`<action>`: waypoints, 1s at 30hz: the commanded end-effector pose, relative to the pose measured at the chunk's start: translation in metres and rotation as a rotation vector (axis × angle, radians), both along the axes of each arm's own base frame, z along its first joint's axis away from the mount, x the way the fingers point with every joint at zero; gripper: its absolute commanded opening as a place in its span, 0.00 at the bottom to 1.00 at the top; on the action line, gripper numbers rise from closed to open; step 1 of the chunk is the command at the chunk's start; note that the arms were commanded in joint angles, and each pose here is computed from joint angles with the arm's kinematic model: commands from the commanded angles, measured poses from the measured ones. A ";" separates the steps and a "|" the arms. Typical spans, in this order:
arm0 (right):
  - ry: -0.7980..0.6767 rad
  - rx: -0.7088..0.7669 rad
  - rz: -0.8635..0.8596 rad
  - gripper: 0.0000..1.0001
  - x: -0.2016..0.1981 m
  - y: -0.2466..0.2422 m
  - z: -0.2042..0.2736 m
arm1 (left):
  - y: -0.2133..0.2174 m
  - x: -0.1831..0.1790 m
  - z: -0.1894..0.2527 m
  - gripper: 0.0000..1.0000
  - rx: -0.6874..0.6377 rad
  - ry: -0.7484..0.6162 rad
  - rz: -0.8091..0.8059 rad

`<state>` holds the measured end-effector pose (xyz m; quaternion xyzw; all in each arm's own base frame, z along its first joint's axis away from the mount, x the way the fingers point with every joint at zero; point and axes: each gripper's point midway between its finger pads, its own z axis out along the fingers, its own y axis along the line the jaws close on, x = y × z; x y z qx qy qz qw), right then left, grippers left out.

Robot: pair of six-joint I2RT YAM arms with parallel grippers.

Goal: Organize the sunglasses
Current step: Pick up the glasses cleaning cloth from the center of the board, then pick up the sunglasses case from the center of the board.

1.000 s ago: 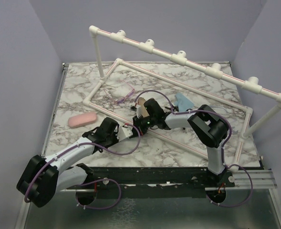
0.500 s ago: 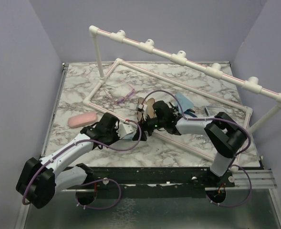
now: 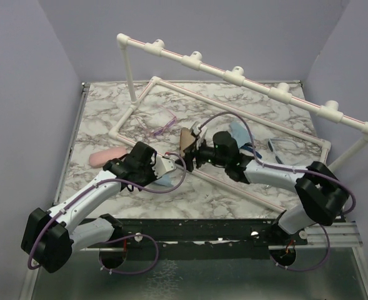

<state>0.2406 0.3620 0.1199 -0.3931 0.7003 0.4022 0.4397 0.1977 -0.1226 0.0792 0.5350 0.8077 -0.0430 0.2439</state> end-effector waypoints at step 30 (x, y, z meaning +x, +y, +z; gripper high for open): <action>0.375 -0.447 -0.617 0.29 0.146 -0.084 -0.077 | 0.006 0.005 0.010 0.00 0.023 -0.032 0.016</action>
